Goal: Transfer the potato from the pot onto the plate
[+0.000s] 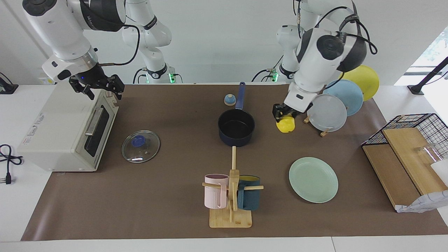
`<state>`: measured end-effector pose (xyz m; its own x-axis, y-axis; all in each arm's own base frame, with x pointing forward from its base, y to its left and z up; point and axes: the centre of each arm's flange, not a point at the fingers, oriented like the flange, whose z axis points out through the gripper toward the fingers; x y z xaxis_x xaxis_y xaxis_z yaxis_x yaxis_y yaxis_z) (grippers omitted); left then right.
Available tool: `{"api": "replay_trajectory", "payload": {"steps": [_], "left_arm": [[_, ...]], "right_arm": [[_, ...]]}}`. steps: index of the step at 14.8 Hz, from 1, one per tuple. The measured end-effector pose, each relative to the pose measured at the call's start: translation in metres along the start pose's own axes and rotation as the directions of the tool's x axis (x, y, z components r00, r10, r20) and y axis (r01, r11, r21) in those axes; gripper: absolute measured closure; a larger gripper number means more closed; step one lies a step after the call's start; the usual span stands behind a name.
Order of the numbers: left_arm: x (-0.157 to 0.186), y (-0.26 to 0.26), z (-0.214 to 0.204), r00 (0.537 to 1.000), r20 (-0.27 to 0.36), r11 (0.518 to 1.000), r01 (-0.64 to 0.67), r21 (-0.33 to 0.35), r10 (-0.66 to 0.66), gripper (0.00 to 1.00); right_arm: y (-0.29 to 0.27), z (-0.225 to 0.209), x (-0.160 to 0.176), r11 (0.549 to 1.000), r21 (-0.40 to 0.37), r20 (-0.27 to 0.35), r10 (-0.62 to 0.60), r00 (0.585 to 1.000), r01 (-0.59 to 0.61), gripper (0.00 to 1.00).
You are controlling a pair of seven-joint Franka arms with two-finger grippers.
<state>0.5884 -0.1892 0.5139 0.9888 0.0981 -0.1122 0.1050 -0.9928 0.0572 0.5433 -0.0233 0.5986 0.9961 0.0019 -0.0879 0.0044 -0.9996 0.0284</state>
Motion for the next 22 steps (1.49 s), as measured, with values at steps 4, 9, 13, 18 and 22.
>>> {"api": "replay_trajectory", "payload": {"steps": [4,9,13,18,22], "left_arm": [[0.072,-0.069,0.058,0.999,-0.008,0.999,-0.039,0.000,0.039,0.38],[0.125,-0.088,0.131,0.997,-0.034,0.997,-0.074,0.026,0.075,0.38],[0.129,-0.080,0.152,0.994,-0.053,0.995,-0.091,0.034,0.093,0.38],[0.127,-0.083,0.166,0.993,-0.049,0.993,-0.104,0.056,0.107,0.20],[0.128,-0.084,0.143,0.992,-0.073,0.993,-0.102,0.054,0.106,0.00]], "right_arm": [[0.000,-0.001,0.001,1.000,0.000,-0.008,0.000,1.000,0.000,0.00],[0.000,-0.002,0.001,1.000,0.000,-0.009,0.000,1.000,0.000,0.00],[-0.001,-0.002,0.001,1.000,-0.001,-0.011,-0.002,1.000,0.002,0.00],[-0.002,-0.002,0.001,1.000,-0.001,-0.011,-0.003,1.000,0.003,0.00],[-0.002,-0.002,0.001,1.000,-0.001,-0.012,-0.003,1.000,0.003,0.00]]}}
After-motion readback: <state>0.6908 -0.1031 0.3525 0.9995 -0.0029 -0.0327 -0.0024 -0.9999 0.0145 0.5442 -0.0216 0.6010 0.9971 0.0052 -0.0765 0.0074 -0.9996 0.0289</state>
